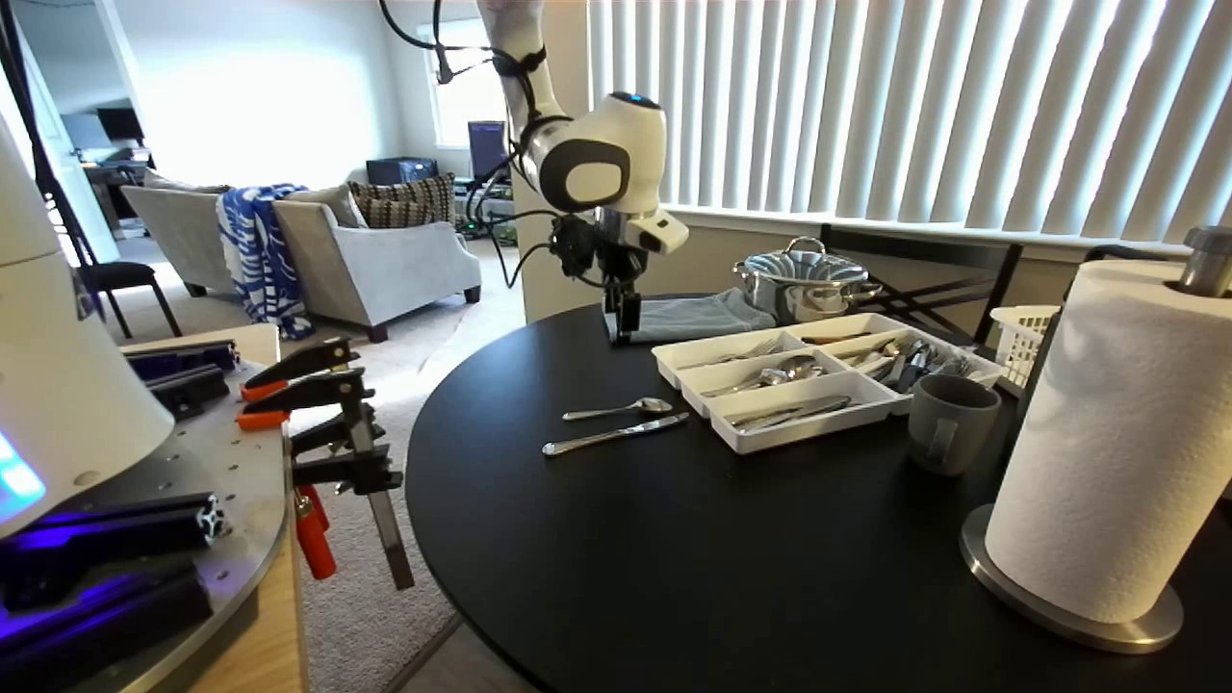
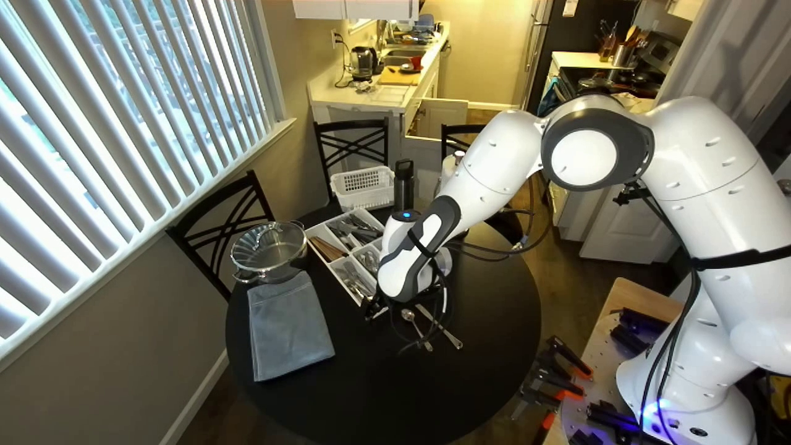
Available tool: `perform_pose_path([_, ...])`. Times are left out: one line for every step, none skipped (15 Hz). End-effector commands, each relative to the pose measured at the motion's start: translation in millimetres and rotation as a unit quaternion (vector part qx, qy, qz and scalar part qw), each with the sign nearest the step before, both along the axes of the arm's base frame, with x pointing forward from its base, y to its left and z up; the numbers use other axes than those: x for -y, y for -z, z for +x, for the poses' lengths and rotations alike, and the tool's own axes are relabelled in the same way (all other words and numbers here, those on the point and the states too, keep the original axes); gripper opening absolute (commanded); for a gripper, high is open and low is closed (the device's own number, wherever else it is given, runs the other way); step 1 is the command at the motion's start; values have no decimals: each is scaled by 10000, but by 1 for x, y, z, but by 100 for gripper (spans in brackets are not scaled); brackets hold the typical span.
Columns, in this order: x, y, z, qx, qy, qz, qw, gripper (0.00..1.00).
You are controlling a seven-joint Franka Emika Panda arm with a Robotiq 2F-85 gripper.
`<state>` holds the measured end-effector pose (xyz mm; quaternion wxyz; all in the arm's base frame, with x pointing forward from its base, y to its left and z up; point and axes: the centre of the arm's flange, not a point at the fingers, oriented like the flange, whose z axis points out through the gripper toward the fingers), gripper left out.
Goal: Put the kitchen utensils into the utensil organizer
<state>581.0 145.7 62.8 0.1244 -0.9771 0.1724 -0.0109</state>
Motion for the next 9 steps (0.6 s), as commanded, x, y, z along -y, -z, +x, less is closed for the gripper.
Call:
perform_pose_path([36, 11, -45, 137, 327, 140, 9993, 100])
perform_pose_path([40, 17, -47, 172, 355, 88, 9992, 100])
perform_pose_path([41, 22, -47, 154, 343, -58, 9993, 100])
perform_pose_path([42, 27, -46, 120, 307, -160, 9993, 100])
perform_pose_path([41, 32, -44, 14, 235, -330, 9992, 100])
perform_pose_path([40, 36, -42, -44, 155, -410, 9990, 100])
perform_pose_path([40, 43, -38, -144, 75, -551, 9983, 100])
perform_pose_path([40, 49, -35, -218, -14, -653, 9976, 100])
perform_pose_path([40, 57, -30, -338, -40, -802, 9962, 100])
